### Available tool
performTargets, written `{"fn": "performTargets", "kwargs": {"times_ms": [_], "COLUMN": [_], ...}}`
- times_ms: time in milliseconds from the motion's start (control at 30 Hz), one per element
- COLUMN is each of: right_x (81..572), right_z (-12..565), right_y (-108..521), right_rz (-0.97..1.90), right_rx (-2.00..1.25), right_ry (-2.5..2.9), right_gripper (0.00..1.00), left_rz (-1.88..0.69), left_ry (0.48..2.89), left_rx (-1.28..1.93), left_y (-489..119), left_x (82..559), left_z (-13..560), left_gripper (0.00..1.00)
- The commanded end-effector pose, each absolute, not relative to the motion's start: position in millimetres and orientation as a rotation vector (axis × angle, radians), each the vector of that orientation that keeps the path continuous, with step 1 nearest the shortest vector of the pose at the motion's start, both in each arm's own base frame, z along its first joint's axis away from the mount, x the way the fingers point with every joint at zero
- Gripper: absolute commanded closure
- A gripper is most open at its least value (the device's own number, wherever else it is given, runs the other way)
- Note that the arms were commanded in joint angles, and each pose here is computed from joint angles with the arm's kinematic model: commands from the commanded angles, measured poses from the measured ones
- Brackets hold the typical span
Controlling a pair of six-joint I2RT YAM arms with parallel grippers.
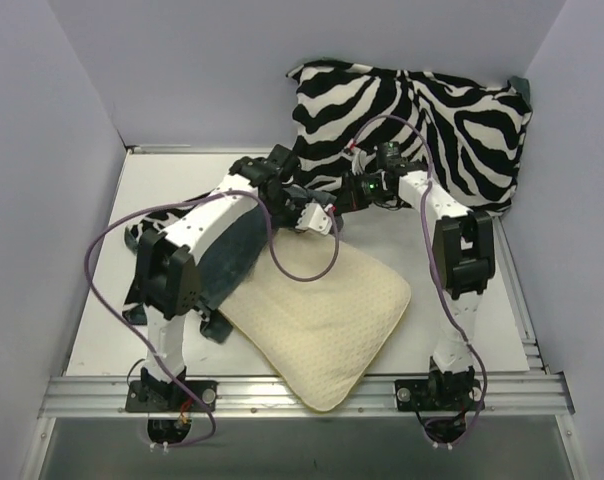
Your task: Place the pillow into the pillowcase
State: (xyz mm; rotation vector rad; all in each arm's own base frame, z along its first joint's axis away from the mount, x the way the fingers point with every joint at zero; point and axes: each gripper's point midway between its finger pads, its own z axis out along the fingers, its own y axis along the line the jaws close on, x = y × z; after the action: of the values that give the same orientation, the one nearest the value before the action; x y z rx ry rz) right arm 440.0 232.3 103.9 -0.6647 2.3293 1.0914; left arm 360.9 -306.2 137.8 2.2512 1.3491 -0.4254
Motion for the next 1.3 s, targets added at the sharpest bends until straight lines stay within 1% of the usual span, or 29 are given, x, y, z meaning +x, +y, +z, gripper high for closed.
{"fn": "performTargets", "kwargs": {"times_ms": [0,33,67,133,233,333,367,433,533,600,633,667,733,767,800,867,967,1000,1033,1067,1100,1133,1167,1200,1267], "right_x": [398.6,385.0,377.4,353.6,344.5,353.7,354.7,350.2,333.8,314.5,307.3,294.0,278.6,272.8,263.0,259.0,270.3,274.5,285.0,289.9,291.9,295.1,295.9,292.6,284.4], "right_z": [144.5,151.5,153.2,154.6,153.2,167.0,172.5,175.6,169.4,155.0,155.9,148.6,151.9,152.4,148.7,147.2,136.0,133.8,135.0,136.7,137.8,139.8,139.7,138.5,129.7], "right_y": [208.9,200.0,194.9,182.5,174.3,189.2,196.0,213.3,225.9,225.9,227.1,226.3,228.4,228.9,228.0,225.6,216.6,214.7,214.3,213.8,214.6,214.6,214.8,217.7,220.8], "right_rz": [1.127,1.134,1.124,1.135,1.152,1.262,1.299,1.371,1.416,1.465,1.479,1.520,1.554,1.572,1.589,1.577,1.499,1.468,1.437,1.421,1.410,1.382,1.364,1.357,1.326], "right_rx": [-0.736,-0.734,-0.804,-0.843,-0.865,-0.795,-0.775,-0.766,-0.791,-0.761,-0.761,-0.728,-0.727,-0.719,-0.709,-0.705,-0.661,-0.622,-0.612,-0.595,-0.588,-0.561,-0.544,-0.539,-0.467], "right_ry": [2.343,2.375,2.353,2.400,2.417,2.398,2.395,2.407,2.434,2.498,2.501,2.543,2.548,2.553,2.576,2.584,2.632,2.668,2.665,2.667,2.675,2.686,2.696,2.709,2.763], "right_gripper": [1.00,1.00,1.00,1.00,1.00,1.00,1.00,1.00,1.00,1.00,1.00,1.00,1.00,1.00,1.00,1.00,1.00,0.95,0.72,0.60,0.54,0.46,0.41,0.37,0.27], "left_rz": [-0.116,-0.085,-0.078,-0.038,-0.026,-0.059,-0.098,-0.113,-0.147,-0.203,-0.216,-0.261,-0.253,-0.280,-0.276,-0.263,-0.253,-0.278,-0.344,-0.508,-0.586,-0.652,-0.744,-0.785,-0.828], "left_ry": [1.485,1.522,1.568,1.602,1.639,1.654,1.674,1.672,1.748,1.854,1.894,1.981,2.054,2.093,2.111,2.140,2.163,2.171,2.184,2.160,2.141,2.118,2.039,2.037,1.974], "left_rx": [2.113,2.071,2.034,1.971,1.945,1.937,1.929,1.878,1.715,1.505,1.431,1.287,1.103,0.958,0.878,0.690,0.653,0.675,0.717,0.812,0.876,0.941,1.027,1.051,1.068], "left_y": [-238.8,-227.7,-223.1,-216.2,-217.2,-235.7,-251.6,-273.2,-305.8,-320.1,-321.1,-322.2,-311.7,-308.1,-302.4,-288.5,-287.4,-291.3,-297.5,-312.3,-317.8,-318.9,-316.7,-307.2,-287.9], "left_x": [408.6,420.0,425.5,440.3,446.4,444.4,438.2,442.6,453.1,462.7,465.9,465.5,472.8,472.3,474.2,479.7,472.1,464.8,452.7,429.0,414.1,400.6,382.8,373.3,364.4], "left_z": [175.4,176.2,174.1,173.2,159.7,141.1,130.7,126.3,125.0,137.6,142.6,147.7,155.0,167.5,163.2,174.7,173.8,172.6,168.1,181.0,187.1,194.7,217.4,223.6,250.7], "left_gripper": [1.00,1.00,1.00,1.00,1.00,1.00,1.00,1.00,1.00,1.00,1.00,1.00,1.00,1.00,1.00,1.00,1.00,1.00,0.63,0.48,0.38,0.32,0.07,0.02,0.03]}}
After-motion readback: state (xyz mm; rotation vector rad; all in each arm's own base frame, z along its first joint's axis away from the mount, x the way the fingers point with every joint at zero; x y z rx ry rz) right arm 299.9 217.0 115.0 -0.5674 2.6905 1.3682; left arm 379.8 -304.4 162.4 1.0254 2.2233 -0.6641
